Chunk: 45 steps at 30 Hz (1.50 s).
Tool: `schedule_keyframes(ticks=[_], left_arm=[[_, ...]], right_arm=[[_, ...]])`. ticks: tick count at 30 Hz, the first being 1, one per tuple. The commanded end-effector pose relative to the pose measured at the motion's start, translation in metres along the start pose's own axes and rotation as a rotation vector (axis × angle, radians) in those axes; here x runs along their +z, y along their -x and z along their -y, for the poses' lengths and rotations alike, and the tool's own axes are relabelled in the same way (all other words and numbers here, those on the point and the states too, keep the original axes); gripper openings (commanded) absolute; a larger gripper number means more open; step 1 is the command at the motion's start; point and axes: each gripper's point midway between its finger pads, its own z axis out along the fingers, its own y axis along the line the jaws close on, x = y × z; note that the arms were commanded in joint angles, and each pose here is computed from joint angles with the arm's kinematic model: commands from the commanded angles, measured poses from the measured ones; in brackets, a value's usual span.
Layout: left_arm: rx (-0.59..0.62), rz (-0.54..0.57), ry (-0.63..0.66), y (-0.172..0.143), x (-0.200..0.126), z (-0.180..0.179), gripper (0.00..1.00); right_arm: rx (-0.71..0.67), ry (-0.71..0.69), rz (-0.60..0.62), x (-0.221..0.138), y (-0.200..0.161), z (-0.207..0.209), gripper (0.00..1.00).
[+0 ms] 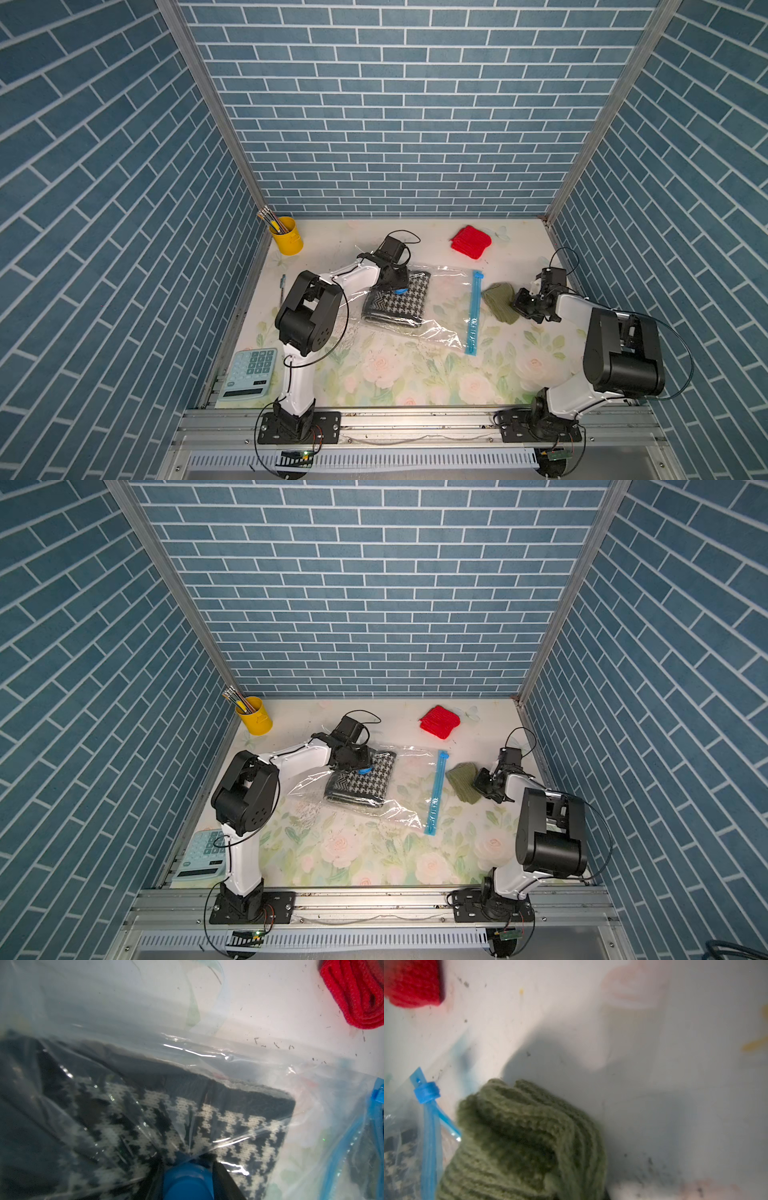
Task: Take the scarf out of the vacuum bag
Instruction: Take out the scarf from the vacuum bag.
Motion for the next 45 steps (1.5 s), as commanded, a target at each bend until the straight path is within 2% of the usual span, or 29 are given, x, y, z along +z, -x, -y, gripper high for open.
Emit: schedule_keyframes(ticks=[1, 11, 18, 27, 31, 33, 38, 41, 42, 44, 45], left_arm=[[-0.006, -0.069, 0.050, -0.020, 0.005, -0.014, 0.42], [-0.016, -0.058, 0.035, -0.020, 0.002, -0.010, 0.42], [-0.011, -0.061, 0.023, -0.020, 0.002, -0.003, 0.42], [-0.003, -0.061, 0.016, -0.021, 0.001, 0.003, 0.42], [0.000, -0.064, 0.010, -0.023, 0.002, 0.006, 0.42], [0.002, -0.062, 0.008, -0.023, 0.001, 0.007, 0.42], [0.006, -0.059, 0.009, -0.024, -0.002, 0.008, 0.42], [0.005, -0.057, 0.009, -0.025, -0.004, 0.007, 0.42], [0.006, -0.055, 0.008, -0.025, -0.004, 0.007, 0.42], [0.007, -0.056, 0.007, -0.026, -0.004, 0.007, 0.42], [0.007, -0.057, 0.007, -0.027, -0.004, 0.007, 0.42]], right_arm=[[0.051, -0.070, 0.015, 0.006, 0.014, 0.020, 0.00], [0.151, 0.027, 0.183, 0.019, 0.106, -0.003, 0.00], [0.162, 0.155, 0.270, 0.034, 0.165, -0.030, 0.00], [0.178, 0.337, 0.284, 0.064, 0.218, -0.063, 0.00], [0.189, 0.394, 0.262, 0.083, 0.230, -0.071, 0.00], [0.185, 0.426, 0.256, 0.087, 0.235, -0.077, 0.11], [0.157, 0.448, 0.241, 0.087, 0.237, -0.082, 0.47], [0.122, 0.395, 0.252, 0.079, 0.236, -0.078, 0.68], [0.110, 0.365, 0.260, 0.075, 0.234, -0.073, 0.77], [0.096, 0.297, 0.271, 0.068, 0.230, -0.064, 0.87], [0.091, 0.255, 0.283, 0.063, 0.228, -0.057, 0.97]])
